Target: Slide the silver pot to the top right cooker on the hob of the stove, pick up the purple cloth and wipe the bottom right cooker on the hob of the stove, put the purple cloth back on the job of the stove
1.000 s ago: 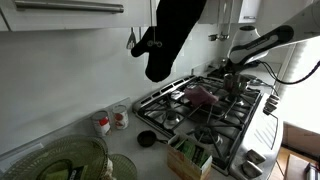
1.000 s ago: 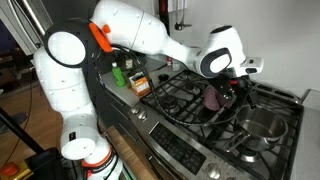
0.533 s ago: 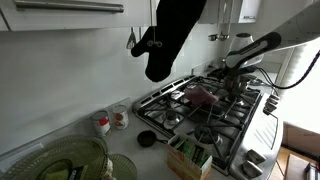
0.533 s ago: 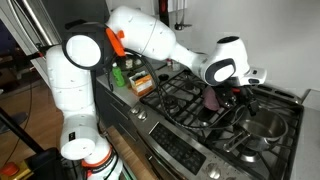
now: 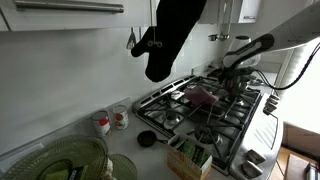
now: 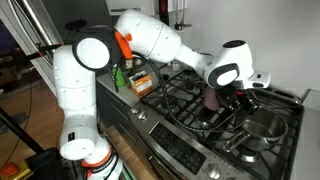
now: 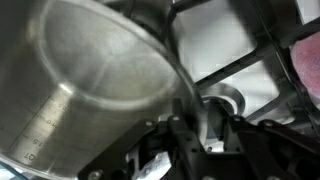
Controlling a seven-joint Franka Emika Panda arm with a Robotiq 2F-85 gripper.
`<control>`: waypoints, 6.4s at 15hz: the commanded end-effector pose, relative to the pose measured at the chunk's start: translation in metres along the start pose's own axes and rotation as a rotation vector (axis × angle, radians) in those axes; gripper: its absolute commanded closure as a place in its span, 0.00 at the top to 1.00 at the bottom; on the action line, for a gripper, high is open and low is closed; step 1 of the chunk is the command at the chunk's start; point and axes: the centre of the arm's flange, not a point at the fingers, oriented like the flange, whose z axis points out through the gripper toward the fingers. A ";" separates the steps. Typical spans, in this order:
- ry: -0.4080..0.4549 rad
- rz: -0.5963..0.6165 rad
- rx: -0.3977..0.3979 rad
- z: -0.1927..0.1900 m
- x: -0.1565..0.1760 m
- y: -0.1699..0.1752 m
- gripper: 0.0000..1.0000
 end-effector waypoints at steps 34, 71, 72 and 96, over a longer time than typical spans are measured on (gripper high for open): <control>0.086 -0.598 0.196 0.047 0.072 -0.071 0.01; -0.217 -0.056 0.159 -0.077 -0.059 -0.161 1.00; -0.236 -0.051 0.174 -0.070 -0.062 -0.161 1.00; -0.220 -0.085 0.239 -0.048 -0.038 -0.045 0.04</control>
